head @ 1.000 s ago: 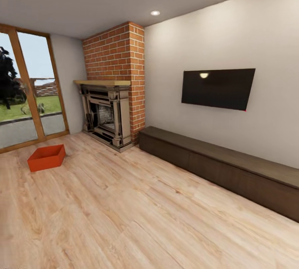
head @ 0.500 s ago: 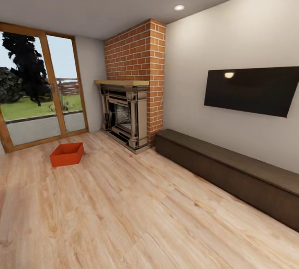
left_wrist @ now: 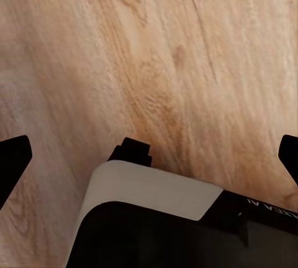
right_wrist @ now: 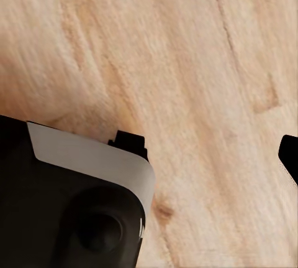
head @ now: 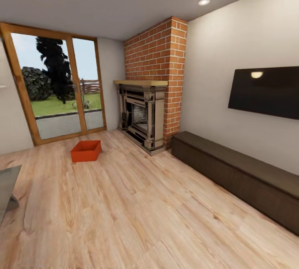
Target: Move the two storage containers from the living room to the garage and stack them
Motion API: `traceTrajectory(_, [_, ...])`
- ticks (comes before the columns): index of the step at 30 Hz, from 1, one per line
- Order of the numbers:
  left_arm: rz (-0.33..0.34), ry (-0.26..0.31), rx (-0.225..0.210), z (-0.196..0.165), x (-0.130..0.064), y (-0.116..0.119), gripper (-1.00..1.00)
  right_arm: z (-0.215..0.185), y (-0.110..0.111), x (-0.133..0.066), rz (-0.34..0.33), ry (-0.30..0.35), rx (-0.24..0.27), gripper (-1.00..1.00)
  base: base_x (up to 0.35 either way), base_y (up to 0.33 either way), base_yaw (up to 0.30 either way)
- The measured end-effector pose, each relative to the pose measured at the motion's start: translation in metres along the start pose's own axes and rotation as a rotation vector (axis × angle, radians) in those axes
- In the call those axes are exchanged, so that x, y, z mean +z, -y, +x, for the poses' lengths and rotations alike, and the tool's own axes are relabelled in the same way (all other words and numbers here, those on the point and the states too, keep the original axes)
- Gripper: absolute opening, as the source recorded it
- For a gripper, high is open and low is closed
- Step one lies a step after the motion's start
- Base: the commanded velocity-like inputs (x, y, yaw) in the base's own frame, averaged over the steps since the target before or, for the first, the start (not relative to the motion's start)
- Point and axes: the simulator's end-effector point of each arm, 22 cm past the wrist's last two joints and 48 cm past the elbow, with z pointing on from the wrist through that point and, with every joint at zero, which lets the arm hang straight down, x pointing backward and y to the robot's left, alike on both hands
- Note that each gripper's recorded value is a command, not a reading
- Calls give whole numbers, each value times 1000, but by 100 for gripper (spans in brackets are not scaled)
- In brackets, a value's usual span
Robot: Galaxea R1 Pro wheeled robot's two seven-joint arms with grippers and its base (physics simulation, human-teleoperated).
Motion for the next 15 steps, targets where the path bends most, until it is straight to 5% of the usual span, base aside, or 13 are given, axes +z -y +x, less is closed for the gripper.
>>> traceTrajectory(15, [0, 1, 1, 0, 0, 0, 100, -1, 0, 0, 0, 5, 2, 100, 0, 0, 274])
